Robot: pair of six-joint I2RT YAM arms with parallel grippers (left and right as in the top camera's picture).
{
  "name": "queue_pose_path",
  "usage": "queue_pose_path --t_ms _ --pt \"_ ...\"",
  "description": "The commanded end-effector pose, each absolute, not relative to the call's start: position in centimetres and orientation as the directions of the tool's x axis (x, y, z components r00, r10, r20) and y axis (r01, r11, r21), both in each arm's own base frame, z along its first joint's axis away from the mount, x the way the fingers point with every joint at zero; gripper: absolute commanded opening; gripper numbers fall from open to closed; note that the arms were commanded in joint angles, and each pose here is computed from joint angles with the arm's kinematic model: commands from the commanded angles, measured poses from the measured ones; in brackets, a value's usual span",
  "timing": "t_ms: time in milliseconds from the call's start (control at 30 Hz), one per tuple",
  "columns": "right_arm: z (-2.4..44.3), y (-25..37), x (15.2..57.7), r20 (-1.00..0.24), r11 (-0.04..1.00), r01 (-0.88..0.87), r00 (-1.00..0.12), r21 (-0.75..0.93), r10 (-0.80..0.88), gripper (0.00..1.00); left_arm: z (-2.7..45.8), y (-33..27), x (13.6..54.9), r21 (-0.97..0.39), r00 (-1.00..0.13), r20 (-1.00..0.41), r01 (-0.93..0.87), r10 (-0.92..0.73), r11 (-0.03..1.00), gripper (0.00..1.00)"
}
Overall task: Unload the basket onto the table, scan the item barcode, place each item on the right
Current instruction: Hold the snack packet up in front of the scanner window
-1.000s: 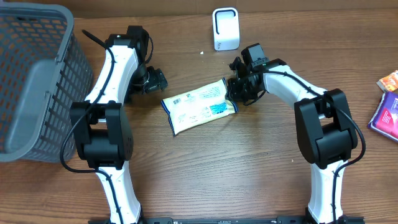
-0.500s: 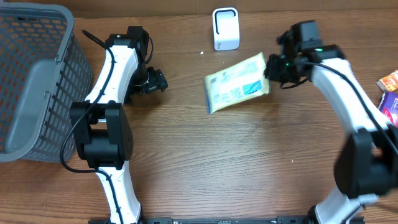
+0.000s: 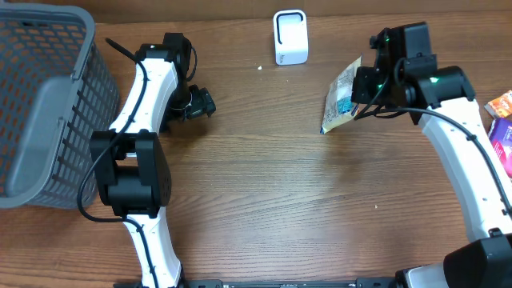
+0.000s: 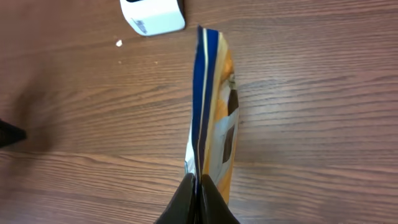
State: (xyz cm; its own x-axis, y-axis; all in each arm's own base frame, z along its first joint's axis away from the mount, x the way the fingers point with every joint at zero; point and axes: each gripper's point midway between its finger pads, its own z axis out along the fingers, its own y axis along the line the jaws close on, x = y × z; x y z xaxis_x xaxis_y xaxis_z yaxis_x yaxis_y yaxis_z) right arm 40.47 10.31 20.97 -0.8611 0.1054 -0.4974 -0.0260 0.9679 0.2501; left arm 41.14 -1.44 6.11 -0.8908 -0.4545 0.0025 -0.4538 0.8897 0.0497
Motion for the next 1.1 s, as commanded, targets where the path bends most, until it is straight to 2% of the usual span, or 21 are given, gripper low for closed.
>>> queue_pose_path --t_ms 0,233,367,467,500,567,633,733,867,933,1033,1067 --pt "22.0 11.7 40.2 -0.54 0.975 -0.068 -0.839 0.214 0.06 0.04 5.8 -1.5 41.2 0.054 -0.891 0.007 -0.454 -0.455 0.889 1.0" --pt "21.6 19.0 40.6 -0.562 0.934 -0.184 -0.827 0.306 0.021 0.04 5.8 -1.8 41.2 0.036 -0.89 0.013 -0.454 -0.455 0.89 1.0" --pt "18.1 22.2 40.8 -0.481 0.913 -0.169 -0.876 0.372 0.034 0.04 5.8 -1.8 41.1 0.039 -0.895 0.018 -0.444 -0.445 0.895 1.0" --pt "15.9 25.3 40.3 -0.405 0.851 -0.219 -0.914 0.478 -0.008 0.04 5.8 -1.8 41.0 0.04 -0.902 0.02 -0.43 -0.431 0.902 1.0" --pt "15.4 26.2 40.0 -0.382 0.828 -0.231 -0.924 0.512 -0.021 0.06 5.8 -1.8 41.0 0.04 -0.902 0.02 -0.43 -0.431 0.902 1.0" --pt "15.2 27.2 39.6 -0.355 0.791 -0.246 -0.934 0.56 -0.039 0.18 5.8 -1.8 41.0 0.04 -0.902 0.02 -0.43 -0.431 0.902 1.0" --pt "15.7 27.3 39.4 -0.354 0.782 -0.252 -0.934 0.571 -0.042 0.38 5.8 -1.8 41.0 0.041 -0.902 0.021 -0.43 -0.431 0.902 1.0" --pt "17.1 27.2 39.4 -0.363 0.776 -0.256 -0.931 0.576 -0.037 0.5 5.8 -1.8 41.0 0.041 -0.902 0.021 -0.43 -0.431 0.902 1.0" --pt "19.0 26.0 40.1 -0.377 0.789 -0.233 -0.926 0.568 -0.002 0.58 5.8 -1.8 41.0 0.04 -0.902 0.02 -0.43 -0.431 0.902 1.0" --pt "18.9 24.2 41.5 -0.374 0.834 -0.133 -0.923 0.536 0.094 0.67 5.8 -1.8 41.0 0.04 -0.902 0.02 -0.431 -0.432 0.902 1.0" --pt "17.4 20.5 43.7 -0.377 0.888 0.131 -0.871 0.441 0.316 0.68 5.8 -1.8 41.0 0.04 -0.902 0.02 -0.431 -0.432 0.902 1.0" --pt "16.9 19.2 44.3 -0.386 0.883 0.225 -0.835 0.411 0.392 0.71 5.8 -1.8 41.0 0.04 -0.902 0.02 -0.431 -0.432 0.902 1.0"
